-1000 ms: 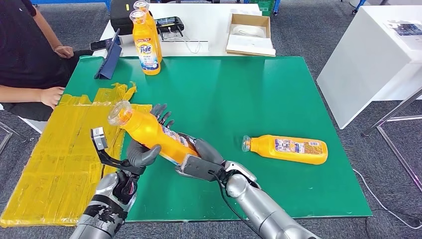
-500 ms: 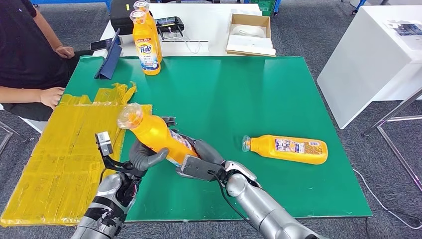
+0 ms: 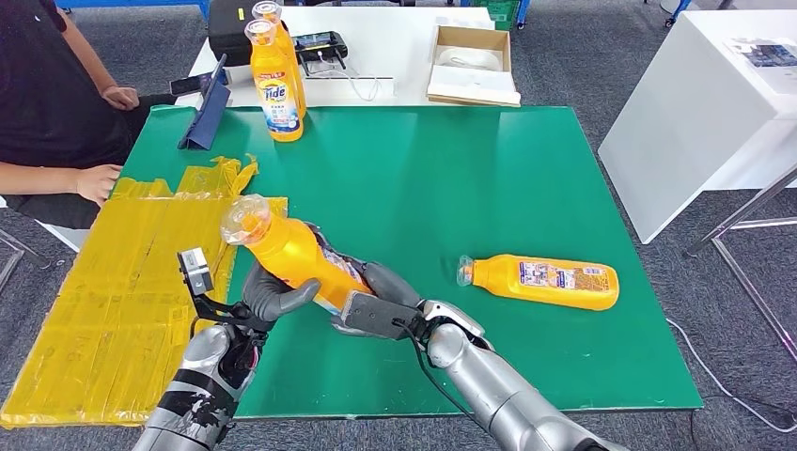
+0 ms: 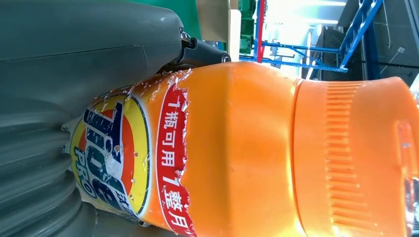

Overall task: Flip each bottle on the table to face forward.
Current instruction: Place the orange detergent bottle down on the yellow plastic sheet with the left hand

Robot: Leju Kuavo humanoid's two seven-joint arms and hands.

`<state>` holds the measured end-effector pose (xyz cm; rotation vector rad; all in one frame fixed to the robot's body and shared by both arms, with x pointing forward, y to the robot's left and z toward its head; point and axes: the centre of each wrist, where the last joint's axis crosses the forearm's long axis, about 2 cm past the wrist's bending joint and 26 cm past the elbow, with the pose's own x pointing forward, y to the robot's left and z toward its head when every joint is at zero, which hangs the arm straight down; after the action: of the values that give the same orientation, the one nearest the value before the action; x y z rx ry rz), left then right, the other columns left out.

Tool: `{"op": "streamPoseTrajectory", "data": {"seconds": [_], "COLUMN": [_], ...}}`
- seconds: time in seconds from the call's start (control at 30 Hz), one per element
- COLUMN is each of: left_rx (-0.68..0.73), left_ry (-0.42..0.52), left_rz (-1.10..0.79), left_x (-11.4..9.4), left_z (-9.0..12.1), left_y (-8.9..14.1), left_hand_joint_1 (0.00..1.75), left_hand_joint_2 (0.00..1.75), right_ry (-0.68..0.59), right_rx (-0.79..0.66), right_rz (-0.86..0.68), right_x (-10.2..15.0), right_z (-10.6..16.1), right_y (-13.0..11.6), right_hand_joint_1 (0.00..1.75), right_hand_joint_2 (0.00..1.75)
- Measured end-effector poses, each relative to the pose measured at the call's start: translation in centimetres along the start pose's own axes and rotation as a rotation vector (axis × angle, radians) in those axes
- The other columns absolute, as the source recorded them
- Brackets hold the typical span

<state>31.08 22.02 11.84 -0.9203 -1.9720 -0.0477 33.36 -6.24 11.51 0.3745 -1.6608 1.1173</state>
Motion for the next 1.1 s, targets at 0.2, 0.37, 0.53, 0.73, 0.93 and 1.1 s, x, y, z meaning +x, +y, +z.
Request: {"op": "streamPoseTrajectory", "data": {"seconds": [0.2,0.37,0.53,0.73,0.93,1.1], "left_rx": [-0.020,-0.033,0.001,0.023,-0.033,-0.089], "left_ry": [-0.008,-0.008,-0.057,-0.101,-0.042,0.093], "left_rz": [-0.041,-0.169,-0.550,-1.371,-1.540,-1.767], "left_x": [0.0,0.2,1.5,3.3,3.2,3.1], "left_z": [0.2,0.0,0.0,0.5,2.4,3.6], "left_y": [0.0,-0.2,-0.1,1.2,3.1,4.6], "left_hand_joint_1": [1.75,1.75,1.75,1.75,1.75,1.75], "left_hand_joint_2": [1.75,1.75,1.75,1.75,1.75,1.75], "right_ry": [0.002,0.008,0.029,0.003,-0.015,-0.029], "right_rx": [-0.015,-0.041,-0.094,-0.172,-0.223,-0.271], "right_rz": [0.016,0.055,0.081,0.054,0.075,0.106], "right_x": [-0.1,-0.2,-0.4,-2.3,-2.6,-2.1], "right_z": [0.1,0.3,1.0,4.9,7.4,7.9], "right_y": [-0.1,-0.6,-2.1,-6.5,-8.7,-9.9], "right_hand_joint_1": [1.75,0.00,0.00,0.00,0.00,0.00], "right_hand_joint_2": [1.75,1.75,1.75,1.75,1.75,1.75]}}
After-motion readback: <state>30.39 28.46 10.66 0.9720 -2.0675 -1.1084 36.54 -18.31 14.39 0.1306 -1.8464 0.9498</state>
